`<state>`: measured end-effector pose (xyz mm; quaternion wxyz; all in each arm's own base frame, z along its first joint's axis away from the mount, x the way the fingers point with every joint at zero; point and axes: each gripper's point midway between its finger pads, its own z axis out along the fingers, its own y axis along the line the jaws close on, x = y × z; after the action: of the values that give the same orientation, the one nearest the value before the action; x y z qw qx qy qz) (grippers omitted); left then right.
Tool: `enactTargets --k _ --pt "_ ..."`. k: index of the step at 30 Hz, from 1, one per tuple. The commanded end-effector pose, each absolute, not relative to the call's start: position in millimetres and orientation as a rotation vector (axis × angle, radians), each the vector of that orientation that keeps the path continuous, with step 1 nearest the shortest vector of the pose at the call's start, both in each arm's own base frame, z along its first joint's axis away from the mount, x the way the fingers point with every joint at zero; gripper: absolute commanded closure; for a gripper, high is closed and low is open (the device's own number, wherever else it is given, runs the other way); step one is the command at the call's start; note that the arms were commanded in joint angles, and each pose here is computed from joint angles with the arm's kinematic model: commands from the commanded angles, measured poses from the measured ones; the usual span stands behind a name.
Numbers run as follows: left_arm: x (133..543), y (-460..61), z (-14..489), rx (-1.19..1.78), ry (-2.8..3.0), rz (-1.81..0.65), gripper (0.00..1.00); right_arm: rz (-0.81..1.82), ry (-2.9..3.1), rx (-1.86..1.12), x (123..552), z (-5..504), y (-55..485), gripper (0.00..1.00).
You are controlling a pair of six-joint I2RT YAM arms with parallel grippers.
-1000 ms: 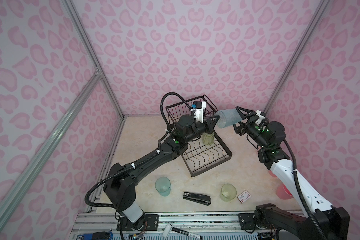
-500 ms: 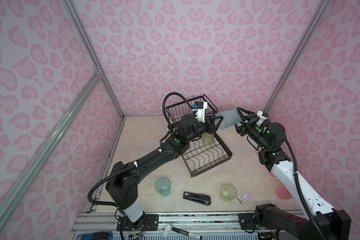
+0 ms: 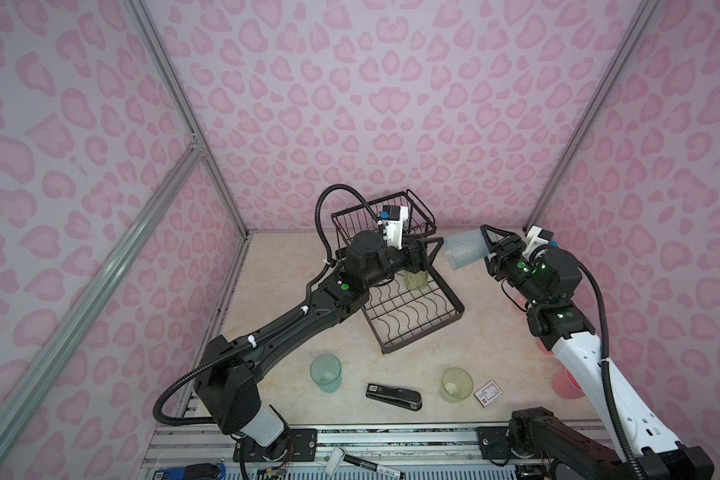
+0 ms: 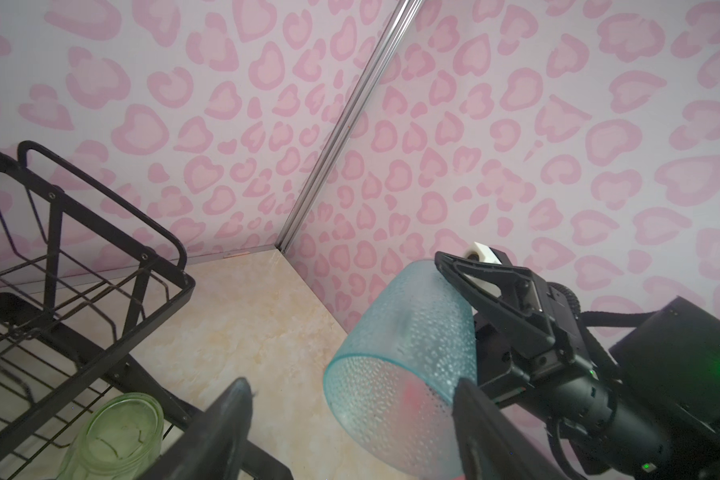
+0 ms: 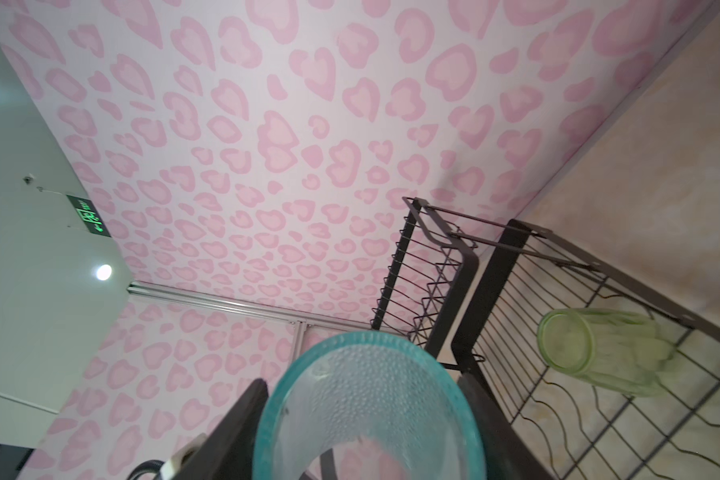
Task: Load cups into a dish rack
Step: Pick up the cup from the center of the table, then place the cup upside down at the dish rack.
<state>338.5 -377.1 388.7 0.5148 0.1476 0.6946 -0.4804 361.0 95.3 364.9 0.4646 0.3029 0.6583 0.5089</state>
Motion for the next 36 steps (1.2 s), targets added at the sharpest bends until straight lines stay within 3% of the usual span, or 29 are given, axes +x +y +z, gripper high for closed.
enactTargets --k 1,6,16,28,36 --pt "331.6 -362.6 382.5 0.371 1.698 -1.086 0.17 0.971 1.734 0.661 355.4 337.3 79.7 0.55" --pt "322.3 -339.6 374.8 0.358 1.778 -0.993 0.12 0.651 1.84 0.527 346.7 309.2 70.9 0.55" --pt "303.8 -268.5 354.7 0.263 1.966 -0.721 0.06 0.099 1.963 0.089 347.6 253.3 129.3 0.54" --pt "276.7 -186.6 326.4 0.162 2.065 -0.55 0.06 -0.025 1.933 -0.055 365.1 203.0 156.3 0.54" --pt "274.8 -170.4 312.4 0.134 2.088 -0.503 0.06 -0.016 1.879 -0.071 373.3 189.8 165.2 0.54"
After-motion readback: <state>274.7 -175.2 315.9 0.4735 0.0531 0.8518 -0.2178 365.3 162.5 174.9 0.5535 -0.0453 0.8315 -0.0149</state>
